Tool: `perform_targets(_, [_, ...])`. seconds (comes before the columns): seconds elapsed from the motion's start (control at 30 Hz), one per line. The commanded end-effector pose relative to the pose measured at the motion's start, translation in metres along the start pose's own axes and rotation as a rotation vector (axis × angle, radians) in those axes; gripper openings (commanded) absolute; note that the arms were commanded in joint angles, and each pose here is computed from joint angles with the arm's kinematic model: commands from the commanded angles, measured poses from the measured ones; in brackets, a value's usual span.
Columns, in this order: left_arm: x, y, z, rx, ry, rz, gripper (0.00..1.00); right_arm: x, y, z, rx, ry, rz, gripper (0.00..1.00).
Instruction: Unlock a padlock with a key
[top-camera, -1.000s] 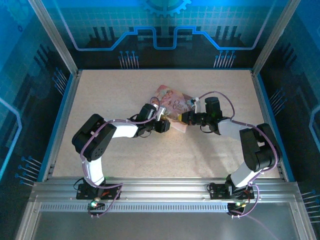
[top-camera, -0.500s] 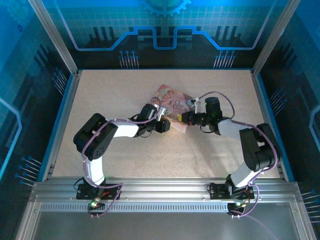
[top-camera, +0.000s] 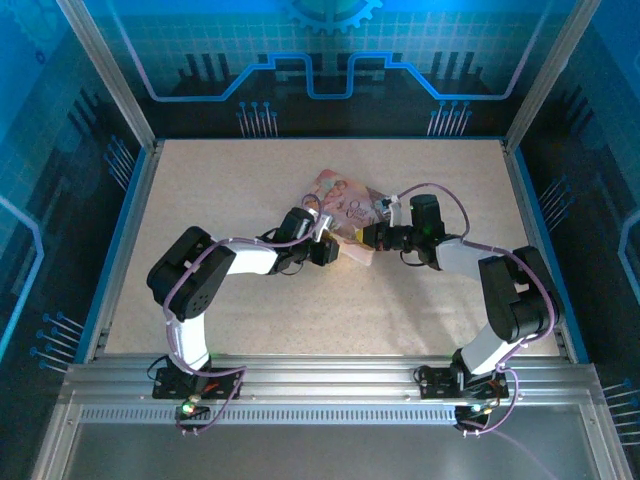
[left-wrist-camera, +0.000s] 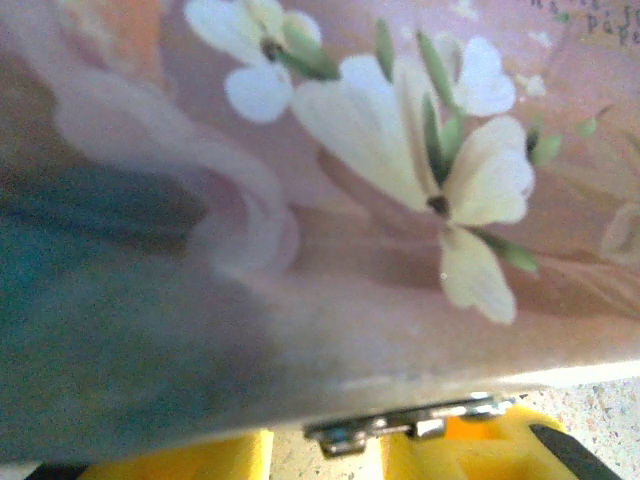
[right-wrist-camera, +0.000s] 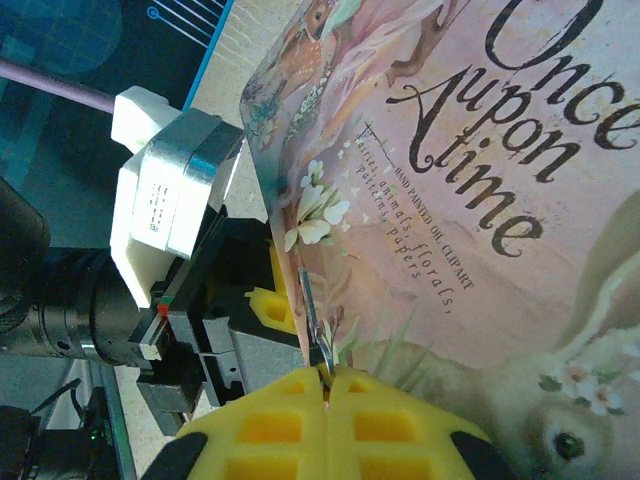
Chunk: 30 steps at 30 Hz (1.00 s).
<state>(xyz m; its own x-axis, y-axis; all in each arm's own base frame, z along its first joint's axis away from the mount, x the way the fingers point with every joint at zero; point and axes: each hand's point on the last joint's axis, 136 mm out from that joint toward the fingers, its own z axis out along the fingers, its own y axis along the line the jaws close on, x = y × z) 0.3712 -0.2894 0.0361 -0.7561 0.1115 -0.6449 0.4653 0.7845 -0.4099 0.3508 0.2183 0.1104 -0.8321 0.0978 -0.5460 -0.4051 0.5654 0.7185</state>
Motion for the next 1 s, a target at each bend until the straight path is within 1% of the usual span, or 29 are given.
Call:
perform_targets(0.0, [-0.022,-0.016,-0.009,0.027,-0.056,0.014,0.31,0.002,0.004,-0.007,0.0,-0.009,0.008,0.0])
perform_targets(0.13, [-0.025,-0.019,-0.014,0.033,-0.06,0.005,0.3,-0.007,0.02,-0.02,0.0,-0.038,-0.045,0.0])
perform_targets(0.27, [-0.029,-0.024,-0.021,0.041,-0.065,-0.032,0.29,-0.006,0.033,-0.033,0.004,-0.046,-0.086,0.0])
perform_targets(0.4, [-0.032,-0.027,-0.029,0.031,-0.034,-0.116,0.29,0.005,0.044,-0.041,0.011,-0.047,-0.146,0.0])
perform_targets(0.53, [-0.032,-0.035,-0.035,0.059,-0.001,-0.198,0.28,0.025,0.049,-0.045,0.032,-0.039,-0.198,0.0])
perform_targets(0.67, [-0.033,-0.043,-0.039,0.09,0.009,-0.25,0.26,0.044,0.05,-0.041,0.039,-0.011,-0.231,0.0])
perform_targets(0.8, [-0.036,-0.047,-0.044,0.104,0.004,-0.27,0.26,0.061,0.043,-0.035,0.088,0.037,-0.265,0.0])
perform_targets(0.97, [-0.036,-0.051,-0.048,0.108,0.002,-0.267,0.25,0.066,0.025,-0.029,0.167,0.069,-0.278,0.0])
